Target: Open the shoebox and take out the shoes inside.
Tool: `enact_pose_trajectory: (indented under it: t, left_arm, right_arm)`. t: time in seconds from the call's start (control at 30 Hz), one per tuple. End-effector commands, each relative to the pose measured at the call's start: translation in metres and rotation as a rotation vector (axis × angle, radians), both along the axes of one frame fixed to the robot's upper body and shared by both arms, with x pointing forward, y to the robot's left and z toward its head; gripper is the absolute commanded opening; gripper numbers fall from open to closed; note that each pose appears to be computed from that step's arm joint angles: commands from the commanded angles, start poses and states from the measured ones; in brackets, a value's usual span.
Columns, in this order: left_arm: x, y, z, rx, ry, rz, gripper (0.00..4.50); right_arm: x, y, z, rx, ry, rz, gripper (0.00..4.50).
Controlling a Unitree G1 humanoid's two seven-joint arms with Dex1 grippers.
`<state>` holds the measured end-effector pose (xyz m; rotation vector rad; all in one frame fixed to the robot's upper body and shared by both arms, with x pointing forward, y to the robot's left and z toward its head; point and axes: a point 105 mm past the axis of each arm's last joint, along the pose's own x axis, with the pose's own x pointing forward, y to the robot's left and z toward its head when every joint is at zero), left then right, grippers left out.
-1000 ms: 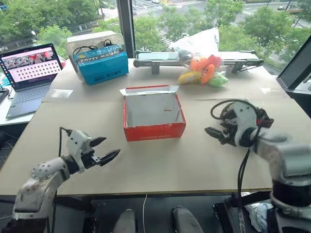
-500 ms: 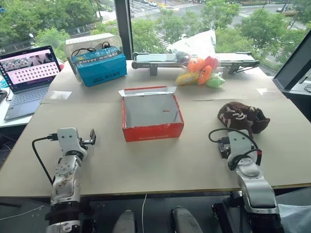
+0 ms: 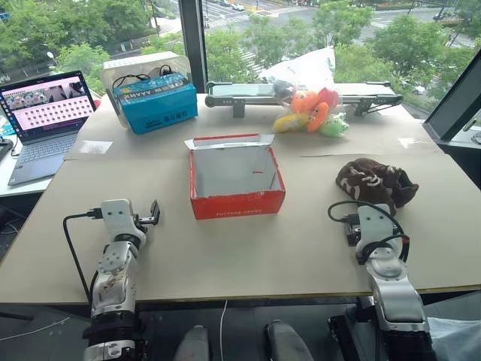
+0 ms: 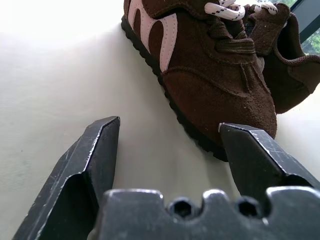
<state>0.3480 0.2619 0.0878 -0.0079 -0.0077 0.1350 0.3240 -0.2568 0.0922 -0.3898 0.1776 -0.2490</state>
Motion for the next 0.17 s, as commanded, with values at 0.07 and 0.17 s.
enact_pose_trajectory:
  t: [0.07, 0.17]
  left_arm:
    - [0.0006, -0.0028, 0.0101, 0.004, -0.046, -0.021, 4.50]
    - [0.0013, -0.0070, 0.0112, -0.004, -0.054, -0.045, 4.50]
  right_arm:
    - [0.0018, -0.0032, 0.0088, -0.009, -0.037, -0.013, 3.76]
    - [0.0022, -0.0044, 0.0093, -0.006, -0.038, -0.014, 3.76]
